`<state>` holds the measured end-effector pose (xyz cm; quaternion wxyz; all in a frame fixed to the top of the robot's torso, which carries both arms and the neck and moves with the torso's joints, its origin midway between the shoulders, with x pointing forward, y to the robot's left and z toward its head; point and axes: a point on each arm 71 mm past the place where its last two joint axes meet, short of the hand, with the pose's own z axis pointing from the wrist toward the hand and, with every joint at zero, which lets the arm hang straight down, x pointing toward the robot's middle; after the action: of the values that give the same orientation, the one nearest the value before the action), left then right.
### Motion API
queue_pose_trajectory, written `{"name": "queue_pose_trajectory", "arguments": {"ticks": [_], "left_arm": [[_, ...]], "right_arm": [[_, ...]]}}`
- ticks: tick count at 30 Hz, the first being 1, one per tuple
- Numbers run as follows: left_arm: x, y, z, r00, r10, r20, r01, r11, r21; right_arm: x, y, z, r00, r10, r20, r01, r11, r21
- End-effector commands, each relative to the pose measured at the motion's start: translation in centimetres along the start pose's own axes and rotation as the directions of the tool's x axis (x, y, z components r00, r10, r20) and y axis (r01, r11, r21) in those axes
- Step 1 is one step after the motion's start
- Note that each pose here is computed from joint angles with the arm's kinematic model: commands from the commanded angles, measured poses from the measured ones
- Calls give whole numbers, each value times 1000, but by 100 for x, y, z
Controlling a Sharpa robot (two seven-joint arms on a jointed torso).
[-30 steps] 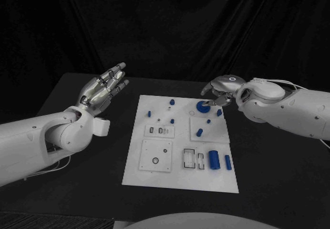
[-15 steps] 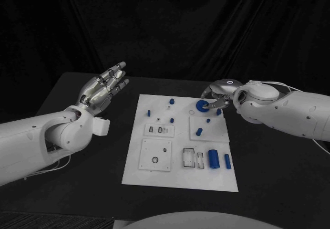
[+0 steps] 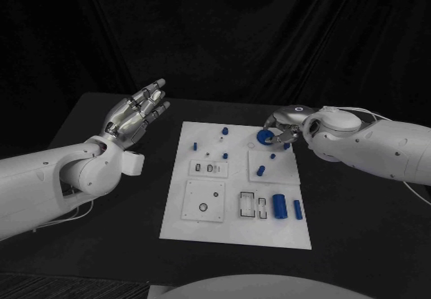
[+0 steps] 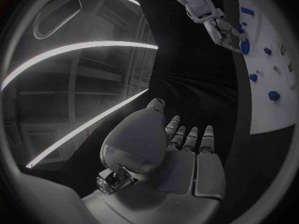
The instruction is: Assemble the parts on the task board
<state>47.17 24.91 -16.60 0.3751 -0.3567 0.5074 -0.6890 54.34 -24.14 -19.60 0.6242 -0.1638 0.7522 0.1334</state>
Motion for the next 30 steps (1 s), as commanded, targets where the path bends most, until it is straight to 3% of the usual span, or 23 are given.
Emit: {"name": "queue_pose_trajectory", "arguments": {"ticks": [1,14,30], "left_arm": [[25,-73,11,1000,-12,-20,14,995,94],[24,-68,10,999,-18,-28,21,996,87],[20,-65,2,999,-25,-35,28,997,78]], "right_arm": [[53,-5,6,1000,0,-25,0,1000,20],[79,22,20,1000,3,-16,-3,1000,4],[-57,121,-45,998,17,67,-14,999,-41]]}}
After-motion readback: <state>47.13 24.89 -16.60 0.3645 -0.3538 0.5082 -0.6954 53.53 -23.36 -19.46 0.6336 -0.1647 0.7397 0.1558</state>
